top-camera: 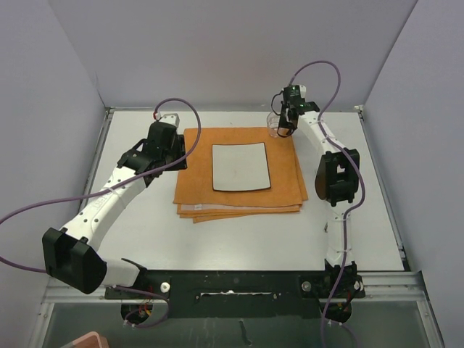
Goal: Set the dinner table for one person
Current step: Place the cup on the napkin.
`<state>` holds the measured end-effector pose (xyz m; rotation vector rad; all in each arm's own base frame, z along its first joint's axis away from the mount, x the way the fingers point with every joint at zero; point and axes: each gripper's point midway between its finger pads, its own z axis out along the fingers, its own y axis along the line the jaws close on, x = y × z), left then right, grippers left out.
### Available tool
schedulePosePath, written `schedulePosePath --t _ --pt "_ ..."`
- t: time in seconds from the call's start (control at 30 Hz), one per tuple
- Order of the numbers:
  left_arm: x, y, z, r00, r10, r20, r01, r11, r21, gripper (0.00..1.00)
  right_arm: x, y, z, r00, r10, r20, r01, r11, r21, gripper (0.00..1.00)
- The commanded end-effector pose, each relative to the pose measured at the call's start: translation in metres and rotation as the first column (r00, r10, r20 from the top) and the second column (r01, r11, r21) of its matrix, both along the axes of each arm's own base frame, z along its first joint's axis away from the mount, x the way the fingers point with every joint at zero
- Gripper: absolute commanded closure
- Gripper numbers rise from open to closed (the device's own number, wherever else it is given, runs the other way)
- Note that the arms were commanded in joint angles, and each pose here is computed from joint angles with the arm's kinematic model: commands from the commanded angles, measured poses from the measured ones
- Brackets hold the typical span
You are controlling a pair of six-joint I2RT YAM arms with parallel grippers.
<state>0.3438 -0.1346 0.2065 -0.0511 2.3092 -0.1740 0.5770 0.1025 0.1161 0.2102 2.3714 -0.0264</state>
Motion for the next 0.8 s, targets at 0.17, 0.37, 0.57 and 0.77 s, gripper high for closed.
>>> schedulePosePath --t 0.17,0.37,0.57,0.77 --pt "-0.001 -0.002 0.028 0.996 -0.003 0.085 0.007 0.999 -0.046 0.62 -0.012 -0.001 -0.048 0.995 -0.012 -0.097 0.010 1.000 -0.028 1.00" --pt "-0.006 0.000 0.033 0.995 0.006 0.097 -0.001 0.998 -0.058 0.62 -0.013 0.001 -0.069 0.990 -0.011 -0.141 0.007 1.000 -0.029 1.00" --pt "-0.011 -0.002 0.032 0.996 0.008 0.089 -0.001 0.997 -0.078 0.62 0.000 0.005 -0.071 0.990 0.003 -0.139 -0.007 1.000 -0.029 1.00" --pt "-0.013 -0.001 0.034 0.996 0.004 0.089 0.003 0.997 -0.071 0.62 0.004 0.009 -0.075 0.990 0.013 -0.138 -0.016 1.000 -0.016 1.00"
